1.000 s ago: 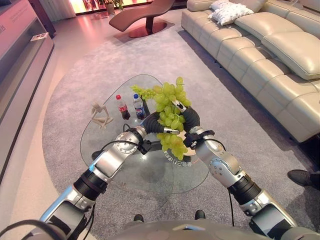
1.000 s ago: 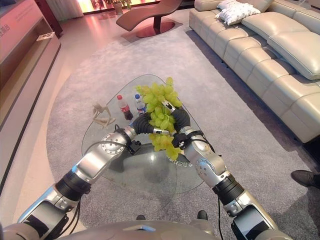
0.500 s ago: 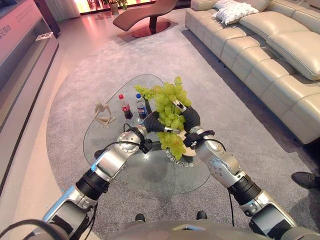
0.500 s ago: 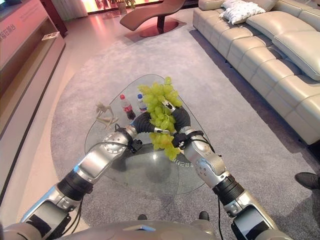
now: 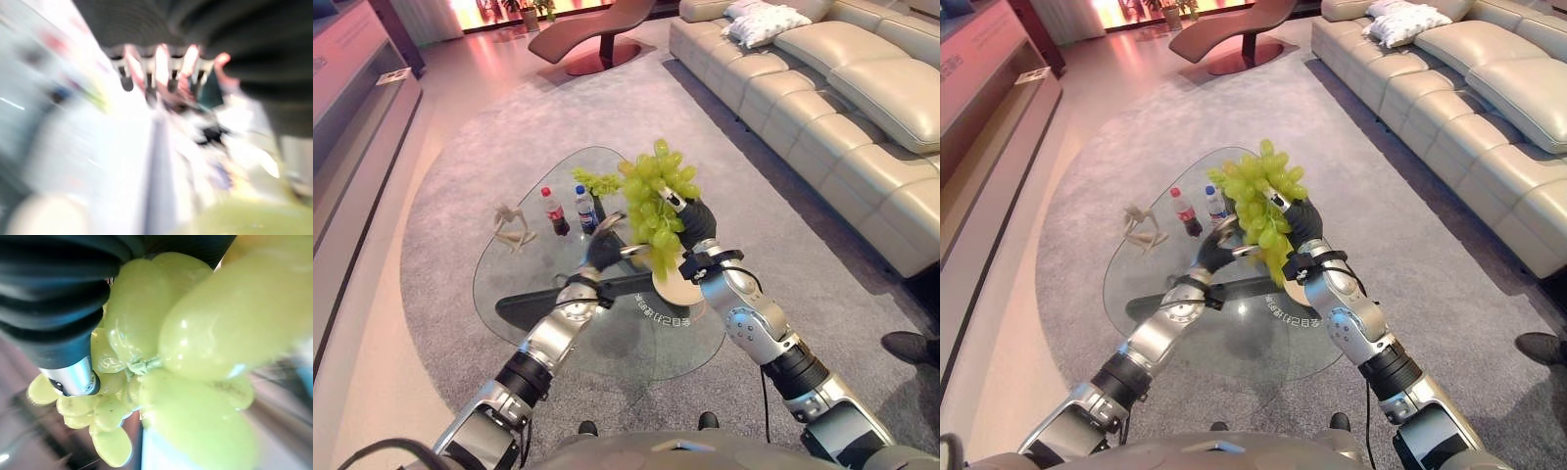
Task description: Pick up fruits into the plate
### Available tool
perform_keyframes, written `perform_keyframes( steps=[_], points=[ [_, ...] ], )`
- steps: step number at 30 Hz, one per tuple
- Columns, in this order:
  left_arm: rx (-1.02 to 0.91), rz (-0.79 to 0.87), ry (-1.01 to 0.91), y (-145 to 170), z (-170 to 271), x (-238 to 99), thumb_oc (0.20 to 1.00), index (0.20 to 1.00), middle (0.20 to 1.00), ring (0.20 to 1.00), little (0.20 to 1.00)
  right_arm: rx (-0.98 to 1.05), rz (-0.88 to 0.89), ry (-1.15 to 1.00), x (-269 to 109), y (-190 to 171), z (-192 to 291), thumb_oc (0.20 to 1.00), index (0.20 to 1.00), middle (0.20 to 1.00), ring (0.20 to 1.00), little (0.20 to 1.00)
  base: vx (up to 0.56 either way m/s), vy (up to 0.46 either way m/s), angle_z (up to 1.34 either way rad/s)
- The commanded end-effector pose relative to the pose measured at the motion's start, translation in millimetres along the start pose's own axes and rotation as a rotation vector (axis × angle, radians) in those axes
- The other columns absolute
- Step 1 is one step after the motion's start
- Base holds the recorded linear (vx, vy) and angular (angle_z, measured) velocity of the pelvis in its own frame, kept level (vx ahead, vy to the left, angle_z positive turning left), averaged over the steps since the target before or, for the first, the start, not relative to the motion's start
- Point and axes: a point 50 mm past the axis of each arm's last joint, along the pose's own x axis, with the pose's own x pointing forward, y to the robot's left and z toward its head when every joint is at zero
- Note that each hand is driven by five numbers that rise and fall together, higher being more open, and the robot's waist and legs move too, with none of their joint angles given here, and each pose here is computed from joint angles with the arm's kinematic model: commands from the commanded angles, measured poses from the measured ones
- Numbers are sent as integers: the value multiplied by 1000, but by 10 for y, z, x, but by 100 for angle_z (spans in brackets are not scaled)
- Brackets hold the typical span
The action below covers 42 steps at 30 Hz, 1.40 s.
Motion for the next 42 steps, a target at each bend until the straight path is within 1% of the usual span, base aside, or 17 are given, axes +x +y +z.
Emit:
perform_keyframes(
  steps=[1, 2, 3, 8, 14, 20, 23, 28, 31, 32, 35, 42],
  points=[
    [75, 95, -68, 302, 30, 86, 1000, 1000, 1000, 1000, 1000, 139, 200, -396, 155, 445, 693, 200, 200, 200, 200, 200, 36, 5, -1],
    [72, 98, -78, 305, 36, 85, 758, 758, 758, 758, 758, 140, 199, -394, 157, 437, 693, 200, 200, 200, 200, 200, 32, 3, -1],
    [76, 92, -94, 304, 51, 86, 200, 200, 200, 200, 200, 141, 201, -387, 160, 438, 679, 200, 200, 200, 200, 200, 32, 3, 0],
    [107, 76, -195, 285, 228, 106, 200, 200, 200, 200, 200, 136, 221, -352, 153, 447, 606, 200, 200, 200, 200, 200, -6, 0, 0],
    [122, 64, -274, 282, 377, 106, 200, 200, 200, 200, 200, 127, 238, -327, 152, 461, 557, 200, 200, 200, 200, 200, -6, 0, 0],
    [122, 80, -286, 313, 438, 109, 200, 200, 200, 200, 200, 92, 205, -333, 143, 424, 546, 200, 200, 200, 200, 200, 0, 0, 0],
    [126, 102, -267, 348, 396, 100, 200, 200, 200, 200, 200, 49, 153, -346, 143, 358, 561, 200, 200, 200, 200, 200, 11, 0, 0],
    [143, 144, -187, 440, 212, 63, 200, 200, 200, 200, 200, -29, 10, -395, 116, 103, 647, 200, 200, 200, 200, 200, 15, -1, 0],
    [151, 194, -106, 562, -8, -4, 200, 200, 200, 200, 200, -85, -90, -426, 58, -131, 739, 200, 200, 200, 200, 200, -23, -2, 2],
    [152, 202, -96, 576, -37, -15, 200, 200, 200, 200, 200, -92, -101, -428, 48, -159, 750, 200, 200, 200, 200, 200, -58, -1, 4],
    [147, 259, 29, 694, -340, -129, 200, 200, 200, 200, 200, -156, -198, -441, -40, -400, 827, 200, 200, 200, 200, 200, -86, 0, 6],
    [163, 330, 194, 829, -751, -257, 200, 200, 200, 200, 200, -279, -323, -428, -35, -730, 921, 200, 200, 200, 200, 200, -160, 7, 6]
  ],
)
